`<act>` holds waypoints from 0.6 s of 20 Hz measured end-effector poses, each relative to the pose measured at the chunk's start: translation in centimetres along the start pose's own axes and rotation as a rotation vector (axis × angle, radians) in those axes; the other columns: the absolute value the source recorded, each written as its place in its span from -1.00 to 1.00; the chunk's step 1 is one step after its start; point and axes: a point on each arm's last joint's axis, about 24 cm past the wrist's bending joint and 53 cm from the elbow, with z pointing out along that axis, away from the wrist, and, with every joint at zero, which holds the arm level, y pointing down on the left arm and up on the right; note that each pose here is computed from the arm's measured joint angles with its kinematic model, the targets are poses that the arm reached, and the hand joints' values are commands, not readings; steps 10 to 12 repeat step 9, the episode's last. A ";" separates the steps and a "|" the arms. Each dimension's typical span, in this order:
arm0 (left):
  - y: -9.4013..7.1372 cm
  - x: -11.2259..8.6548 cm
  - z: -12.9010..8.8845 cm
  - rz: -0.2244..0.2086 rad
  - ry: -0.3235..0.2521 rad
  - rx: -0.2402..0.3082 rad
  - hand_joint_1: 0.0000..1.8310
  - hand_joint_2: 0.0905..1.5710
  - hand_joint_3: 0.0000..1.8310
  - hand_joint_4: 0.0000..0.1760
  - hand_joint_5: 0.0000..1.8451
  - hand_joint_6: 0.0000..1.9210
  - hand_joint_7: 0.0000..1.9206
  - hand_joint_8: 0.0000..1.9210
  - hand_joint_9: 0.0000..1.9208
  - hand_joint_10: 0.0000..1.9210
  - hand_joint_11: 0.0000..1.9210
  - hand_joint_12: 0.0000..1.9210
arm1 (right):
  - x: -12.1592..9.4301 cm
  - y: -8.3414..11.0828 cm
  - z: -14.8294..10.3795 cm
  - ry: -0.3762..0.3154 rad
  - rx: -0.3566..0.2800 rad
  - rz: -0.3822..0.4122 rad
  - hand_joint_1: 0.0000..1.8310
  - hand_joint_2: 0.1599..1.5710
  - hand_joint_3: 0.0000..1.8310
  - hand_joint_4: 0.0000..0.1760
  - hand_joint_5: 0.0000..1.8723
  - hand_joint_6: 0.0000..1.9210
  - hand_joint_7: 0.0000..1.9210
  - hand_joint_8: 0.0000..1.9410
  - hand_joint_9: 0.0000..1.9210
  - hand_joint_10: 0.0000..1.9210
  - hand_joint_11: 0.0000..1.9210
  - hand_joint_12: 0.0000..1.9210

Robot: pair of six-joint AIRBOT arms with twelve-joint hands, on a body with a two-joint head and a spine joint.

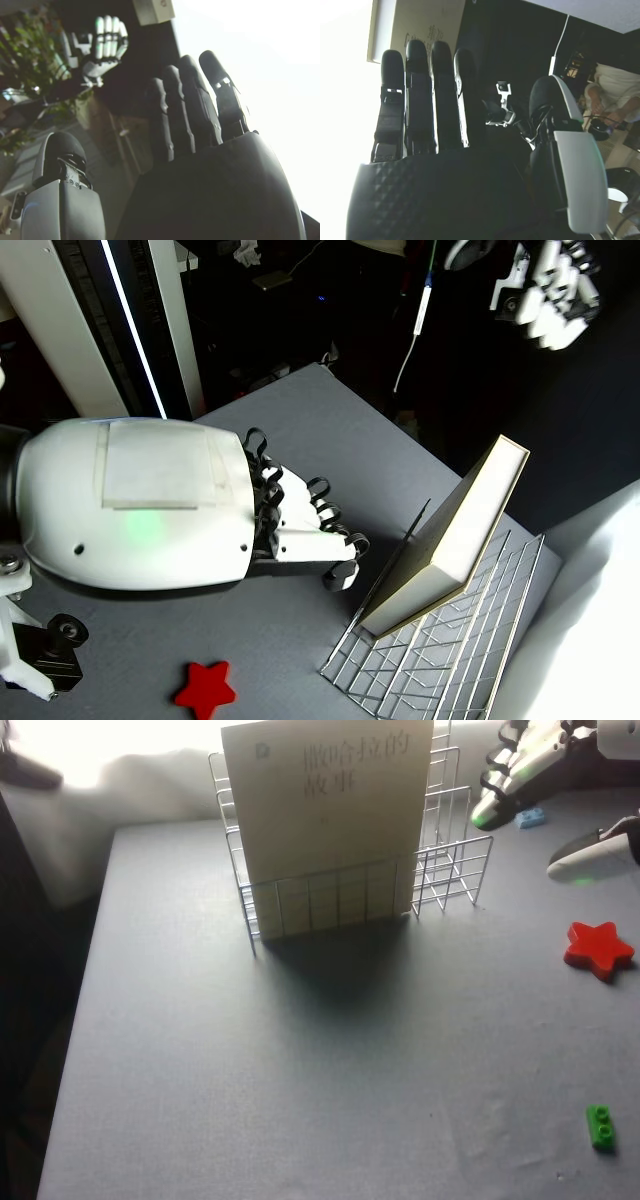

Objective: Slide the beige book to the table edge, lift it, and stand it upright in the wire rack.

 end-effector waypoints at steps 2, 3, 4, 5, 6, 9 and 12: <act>-0.4 0.4 0.2 0.006 0.005 0.014 -0.45 0.53 -0.99 -1.00 0.03 0.19 -0.04 0.14 -0.17 0.47 -0.32 0.80 | -0.1 0.5 0.0 -0.004 -0.019 0.005 -0.51 0.58 -1.00 -1.00 -0.21 -0.08 0.01 -0.44 -0.16 0.25 -0.24 0.71; -0.8 0.9 0.4 0.016 0.019 0.029 -0.45 0.59 -0.99 -1.00 -0.03 0.56 -0.03 0.48 -0.09 0.71 -0.20 0.89 | -0.1 0.7 0.0 -0.006 -0.030 0.012 -0.48 0.57 -1.00 -1.00 -0.30 0.36 -0.12 0.21 -0.17 0.61 -0.21 0.90; -1.0 1.1 0.4 0.026 0.030 0.035 -0.40 0.59 -1.00 -1.00 0.04 0.69 0.04 0.71 0.02 0.91 -0.05 0.98 | -0.1 1.0 0.0 -0.010 -0.043 0.024 -0.42 0.56 -1.00 -1.00 -0.27 0.66 -0.15 0.76 -0.10 0.92 -0.03 0.98; -1.1 1.3 0.4 0.023 0.033 0.036 -0.35 0.58 -1.00 -1.00 0.08 0.71 0.12 0.82 0.12 0.98 0.06 1.00 | -0.2 1.2 0.0 -0.012 -0.055 0.027 -0.38 0.56 -1.00 -1.00 -0.22 0.84 -0.07 0.95 0.03 0.98 0.11 1.00; -1.0 1.4 0.4 0.025 0.038 0.035 -0.34 0.58 -1.00 -0.94 0.15 0.86 0.19 0.96 0.16 1.00 0.10 1.00 | -0.3 1.7 -0.1 -0.017 -0.073 0.027 -0.33 0.55 -1.00 -1.00 -0.04 0.97 0.14 0.99 0.28 1.00 0.38 1.00; -1.1 2.0 0.5 0.043 0.063 0.034 -0.26 0.61 -0.99 -0.91 0.26 0.99 0.26 1.00 0.23 1.00 0.21 1.00 | -1.0 2.6 -0.1 -0.044 -0.113 0.039 -0.24 0.68 -0.99 -1.00 0.28 1.00 0.42 1.00 0.60 1.00 0.73 1.00; -1.1 2.0 0.5 0.043 0.063 0.034 -0.26 0.61 -0.99 -0.91 0.26 0.99 0.26 1.00 0.23 1.00 0.21 1.00 | -1.0 2.6 -0.1 -0.044 -0.113 0.039 -0.24 0.68 -0.99 -1.00 0.28 1.00 0.42 1.00 0.60 1.00 0.73 1.00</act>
